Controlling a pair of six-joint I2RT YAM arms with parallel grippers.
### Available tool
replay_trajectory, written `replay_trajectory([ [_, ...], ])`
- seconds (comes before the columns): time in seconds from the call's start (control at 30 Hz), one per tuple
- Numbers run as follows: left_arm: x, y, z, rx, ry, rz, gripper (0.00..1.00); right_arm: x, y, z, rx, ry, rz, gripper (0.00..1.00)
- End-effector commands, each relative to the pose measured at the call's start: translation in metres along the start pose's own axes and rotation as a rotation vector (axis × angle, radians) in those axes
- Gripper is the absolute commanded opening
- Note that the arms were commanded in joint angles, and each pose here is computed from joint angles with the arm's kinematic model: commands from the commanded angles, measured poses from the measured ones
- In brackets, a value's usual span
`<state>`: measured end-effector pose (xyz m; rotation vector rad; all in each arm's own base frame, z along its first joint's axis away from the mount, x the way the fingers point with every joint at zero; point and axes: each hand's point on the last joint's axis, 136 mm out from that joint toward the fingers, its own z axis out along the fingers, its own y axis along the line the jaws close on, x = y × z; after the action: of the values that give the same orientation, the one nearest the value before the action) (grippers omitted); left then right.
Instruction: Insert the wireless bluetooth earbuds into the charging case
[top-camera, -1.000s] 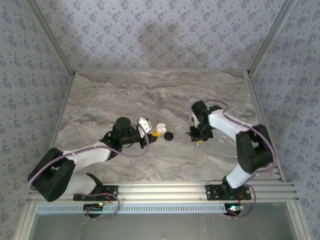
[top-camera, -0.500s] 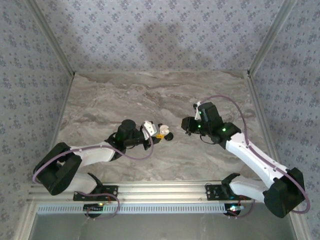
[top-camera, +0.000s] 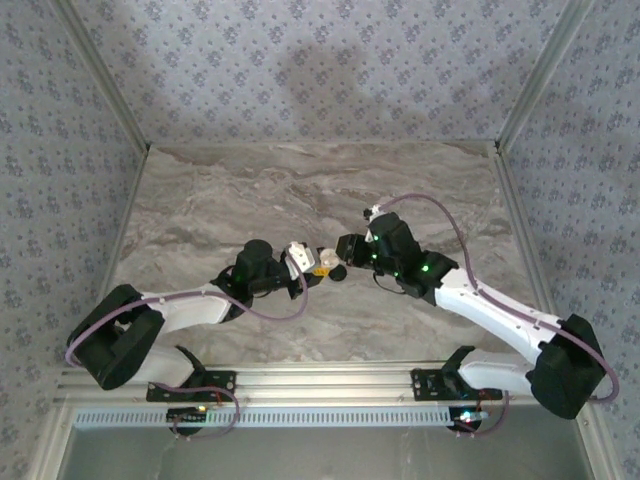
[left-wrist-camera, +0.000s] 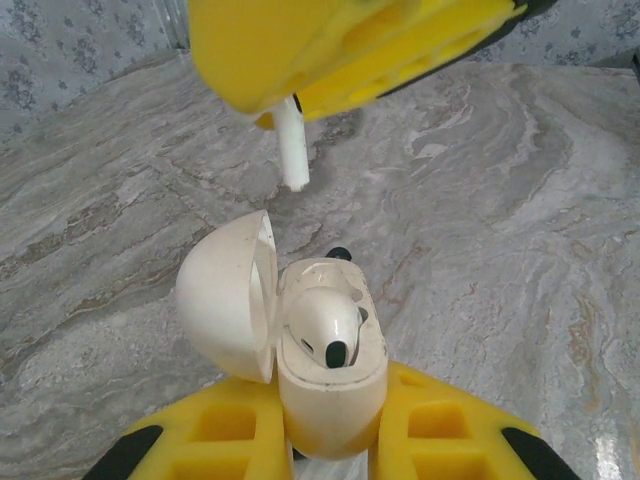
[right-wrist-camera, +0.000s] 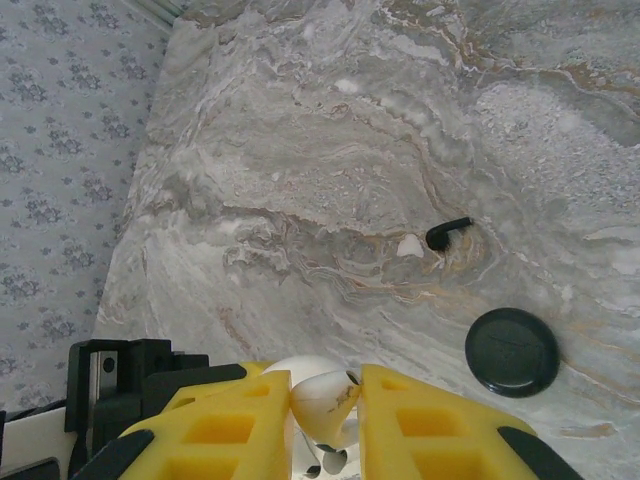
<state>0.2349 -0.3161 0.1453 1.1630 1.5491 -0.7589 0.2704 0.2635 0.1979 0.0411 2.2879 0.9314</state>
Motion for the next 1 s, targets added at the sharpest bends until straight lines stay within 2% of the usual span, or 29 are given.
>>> replay_trajectory([
  [0.0,-0.029,0.005,-0.002,-0.025,-0.082,0.046,0.04,0.0,0.0,0.004,0.005,-0.027,0.026,0.24],
  [0.63,-0.036,0.009,-0.007,-0.056,-0.11,0.043,0.05,0.02,-0.004,0.015,0.005,0.02,0.057,0.24],
  [0.97,-0.035,0.01,-0.009,-0.068,-0.107,0.046,0.04,0.028,0.005,0.016,-0.042,0.068,0.069,0.23],
])
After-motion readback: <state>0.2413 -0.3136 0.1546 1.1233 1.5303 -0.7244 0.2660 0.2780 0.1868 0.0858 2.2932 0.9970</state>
